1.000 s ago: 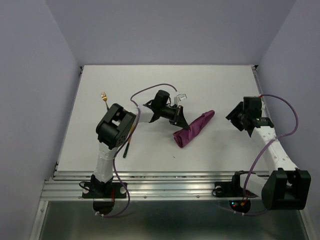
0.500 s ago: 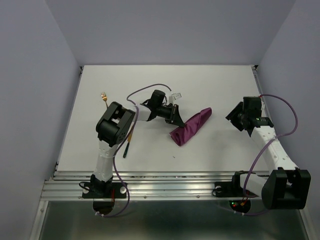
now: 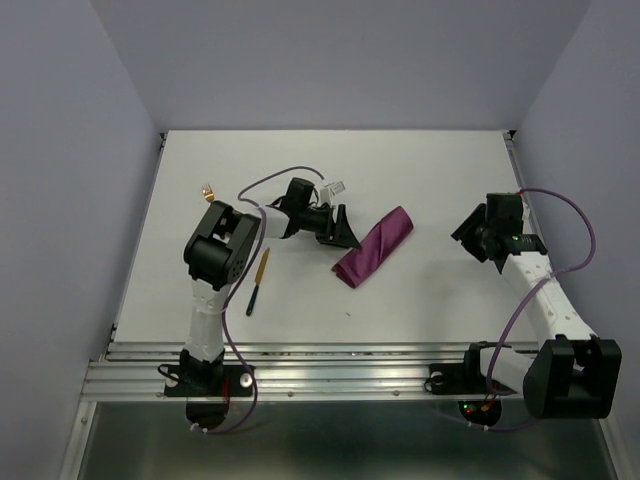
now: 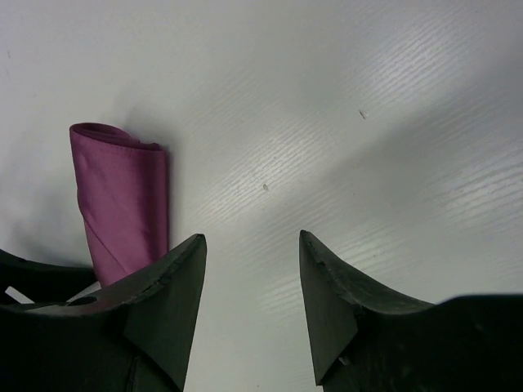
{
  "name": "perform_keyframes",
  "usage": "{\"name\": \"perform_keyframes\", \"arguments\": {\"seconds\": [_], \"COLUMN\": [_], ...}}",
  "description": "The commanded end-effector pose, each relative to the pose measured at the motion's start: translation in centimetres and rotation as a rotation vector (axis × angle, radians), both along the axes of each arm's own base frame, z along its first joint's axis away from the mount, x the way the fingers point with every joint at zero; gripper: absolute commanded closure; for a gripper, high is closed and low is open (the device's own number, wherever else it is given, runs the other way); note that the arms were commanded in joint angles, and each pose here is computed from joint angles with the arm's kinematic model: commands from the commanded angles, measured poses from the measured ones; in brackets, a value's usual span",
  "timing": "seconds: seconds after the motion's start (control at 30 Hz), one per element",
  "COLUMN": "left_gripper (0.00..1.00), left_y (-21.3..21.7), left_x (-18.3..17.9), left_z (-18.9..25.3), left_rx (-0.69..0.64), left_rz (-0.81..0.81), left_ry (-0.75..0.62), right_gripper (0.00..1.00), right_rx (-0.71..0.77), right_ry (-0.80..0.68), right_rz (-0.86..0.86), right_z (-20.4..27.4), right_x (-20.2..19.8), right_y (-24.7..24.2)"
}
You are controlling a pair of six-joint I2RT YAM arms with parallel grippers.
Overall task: Fold the napkin into a case and place the utensils inside
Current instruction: Turn over the smaller rectangle-folded napkin at the center of the board.
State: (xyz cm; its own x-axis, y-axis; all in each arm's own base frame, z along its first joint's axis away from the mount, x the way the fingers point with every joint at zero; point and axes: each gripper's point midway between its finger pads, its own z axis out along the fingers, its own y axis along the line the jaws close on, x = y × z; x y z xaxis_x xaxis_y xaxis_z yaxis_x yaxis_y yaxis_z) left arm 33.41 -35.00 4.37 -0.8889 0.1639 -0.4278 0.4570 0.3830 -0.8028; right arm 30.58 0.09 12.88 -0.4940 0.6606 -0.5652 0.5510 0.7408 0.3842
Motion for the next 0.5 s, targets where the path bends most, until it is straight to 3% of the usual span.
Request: {"name": "perform_keyframes", "arguments": {"seconds": [0.0,0.13,0.23,0.33,0.4,0.43,0.47], "left_gripper": [0.32,0.35,0.45,0.58,0.71,0.85,0.9], "left_y": [2.1,3.6,4.2,3.9,3.6,3.1,2.7], "left_x": [1.5,3.1,3.2,2.2,1.2,0.4,-0.4], "left_z": [1.5,3.1,4.7,6.4,7.1,7.2,7.4], "left_rx": [0.033,0.137,0.179,0.181,0.172,0.161,0.142], "left_rz": [0.084,0.169,0.205,0.21,0.204,0.189,0.162], "left_ry": [-0.057,-0.139,-0.181,-0.204,-0.199,-0.183,-0.169], "right_gripper": [0.46,0.46,0.5,0.62,0.68,0.7,0.71], "right_rx": [-0.038,-0.098,-0.083,-0.062,-0.04,-0.025,0.002], "right_ry": [-0.049,-0.097,-0.087,-0.066,-0.074,-0.083,-0.087], "right_rz": [0.037,0.09,0.168,0.261,0.287,0.309,0.311], "right_z": [1.7,3.5,3.6,2.8,2.7,2.2,2.1], "right_x": [0.7,1.6,2.9,4.7,5.5,6.3,6.8], "right_y": [-0.3,0.1,2.1,5.9,7.8,9.1,9.6]}}
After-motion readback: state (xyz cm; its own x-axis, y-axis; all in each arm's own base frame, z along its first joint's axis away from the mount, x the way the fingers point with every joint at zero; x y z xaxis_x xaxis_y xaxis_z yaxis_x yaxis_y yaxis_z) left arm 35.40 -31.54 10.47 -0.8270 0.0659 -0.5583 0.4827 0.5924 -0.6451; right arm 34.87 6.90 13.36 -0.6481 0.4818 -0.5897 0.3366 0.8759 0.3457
